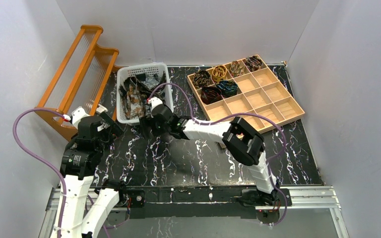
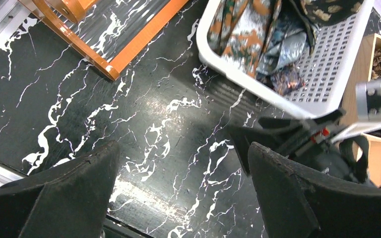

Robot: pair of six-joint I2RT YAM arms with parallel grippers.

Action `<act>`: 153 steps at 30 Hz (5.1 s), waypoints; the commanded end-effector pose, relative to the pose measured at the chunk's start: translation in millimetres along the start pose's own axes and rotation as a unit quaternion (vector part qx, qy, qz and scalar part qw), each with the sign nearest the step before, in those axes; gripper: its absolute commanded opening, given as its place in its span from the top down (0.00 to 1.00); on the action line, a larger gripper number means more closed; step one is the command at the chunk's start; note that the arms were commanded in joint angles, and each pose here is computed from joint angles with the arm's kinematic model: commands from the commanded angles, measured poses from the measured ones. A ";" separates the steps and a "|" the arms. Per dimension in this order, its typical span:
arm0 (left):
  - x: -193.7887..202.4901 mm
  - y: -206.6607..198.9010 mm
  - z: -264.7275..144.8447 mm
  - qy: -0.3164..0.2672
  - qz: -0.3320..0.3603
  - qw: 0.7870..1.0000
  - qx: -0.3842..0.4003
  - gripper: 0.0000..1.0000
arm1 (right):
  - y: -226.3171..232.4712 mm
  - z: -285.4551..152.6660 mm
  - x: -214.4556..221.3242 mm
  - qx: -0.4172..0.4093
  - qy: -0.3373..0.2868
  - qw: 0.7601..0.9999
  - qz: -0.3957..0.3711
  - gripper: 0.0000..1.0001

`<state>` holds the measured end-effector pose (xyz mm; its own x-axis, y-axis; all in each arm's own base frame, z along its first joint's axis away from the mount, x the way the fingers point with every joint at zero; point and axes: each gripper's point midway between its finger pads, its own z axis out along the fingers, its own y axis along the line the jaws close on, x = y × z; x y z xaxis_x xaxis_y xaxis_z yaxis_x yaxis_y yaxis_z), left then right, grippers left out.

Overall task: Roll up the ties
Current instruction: Move the bin to the corner of the board, then move the storage box to the corner of the board.

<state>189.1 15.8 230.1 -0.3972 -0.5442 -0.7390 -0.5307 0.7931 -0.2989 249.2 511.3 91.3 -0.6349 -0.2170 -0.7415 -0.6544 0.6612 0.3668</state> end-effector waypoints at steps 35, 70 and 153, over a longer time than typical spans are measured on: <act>79.2 -76.5 32.2 0.152 0.053 0.963 0.217 0.02 | -219.1 5.7 -154.2 0.172 -0.035 0.983 0.044 0.01; 74.6 -74.1 29.7 0.162 0.068 0.964 0.201 0.02 | -250.2 -3.8 -189.0 0.214 -0.096 0.971 0.049 0.01; 52.1 -80.6 20.0 0.140 0.082 0.966 0.202 0.02 | -325.2 -2.8 -81.1 0.388 0.006 0.919 0.074 0.04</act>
<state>226.8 -68.4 192.3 -0.6776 -0.4028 -0.6153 -0.1443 0.8933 -0.4258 484.6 366.3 47.2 -0.6863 -0.1078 -0.7193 -0.2173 0.9742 0.0613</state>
